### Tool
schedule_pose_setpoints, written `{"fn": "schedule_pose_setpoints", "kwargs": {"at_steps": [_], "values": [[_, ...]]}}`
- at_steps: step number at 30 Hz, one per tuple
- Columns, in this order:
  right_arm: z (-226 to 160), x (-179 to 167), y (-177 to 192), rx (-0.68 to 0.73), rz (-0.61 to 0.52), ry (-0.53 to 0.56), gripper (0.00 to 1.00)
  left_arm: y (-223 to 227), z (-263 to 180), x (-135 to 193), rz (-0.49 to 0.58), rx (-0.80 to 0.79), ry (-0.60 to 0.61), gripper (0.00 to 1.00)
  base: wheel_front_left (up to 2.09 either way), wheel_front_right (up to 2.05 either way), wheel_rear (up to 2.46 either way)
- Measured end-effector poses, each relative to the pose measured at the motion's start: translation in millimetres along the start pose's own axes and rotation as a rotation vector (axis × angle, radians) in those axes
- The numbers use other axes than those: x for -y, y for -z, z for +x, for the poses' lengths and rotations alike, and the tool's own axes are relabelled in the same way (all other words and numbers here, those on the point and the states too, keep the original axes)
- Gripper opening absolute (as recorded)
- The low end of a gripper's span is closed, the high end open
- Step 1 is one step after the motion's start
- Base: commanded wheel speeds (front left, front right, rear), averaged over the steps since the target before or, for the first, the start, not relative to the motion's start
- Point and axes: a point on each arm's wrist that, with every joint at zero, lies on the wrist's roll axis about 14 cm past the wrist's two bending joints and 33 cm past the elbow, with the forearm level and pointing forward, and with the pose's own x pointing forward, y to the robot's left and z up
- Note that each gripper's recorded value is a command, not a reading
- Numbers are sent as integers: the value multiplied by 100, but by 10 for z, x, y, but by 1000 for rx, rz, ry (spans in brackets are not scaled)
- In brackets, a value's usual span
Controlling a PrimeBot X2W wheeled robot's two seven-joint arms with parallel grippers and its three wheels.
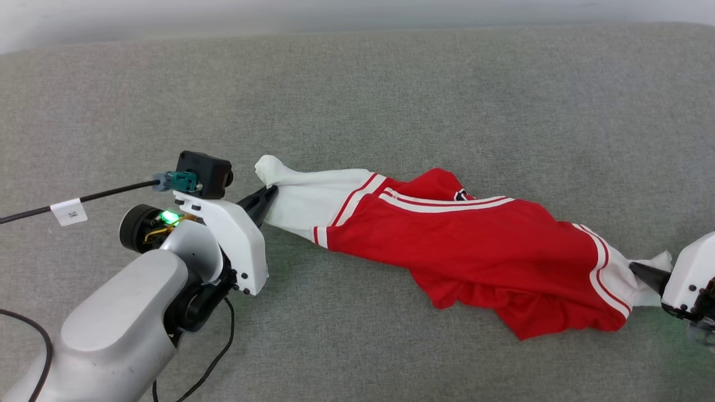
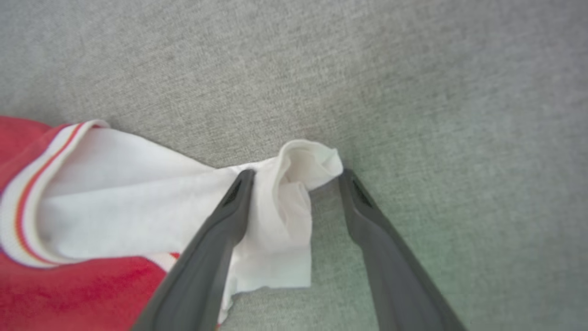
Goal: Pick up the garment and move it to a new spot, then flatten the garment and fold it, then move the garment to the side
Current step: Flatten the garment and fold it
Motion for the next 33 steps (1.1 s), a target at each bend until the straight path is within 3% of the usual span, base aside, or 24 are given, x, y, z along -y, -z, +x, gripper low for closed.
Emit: {"fn": "schedule_pose_setpoints", "kwargs": {"at_steps": [1,9,21,33], "values": [[1,-7,15,-14,4,-2,0,-4,-13,-1,1,2,-1,0,0,0,0],[-119,-147,-111,46,-47,-30,0,-113,-132,-26,6,36,-27,0,0,0,0],[-1047,-445,-1206,512,-215,-58,0,-1028,-569,-236,47,293,-170,0,0,0,0],[-1867,-1169,-2358,921,-331,-122,0,-2186,-735,-636,81,516,-307,0,0,0,0]]}}
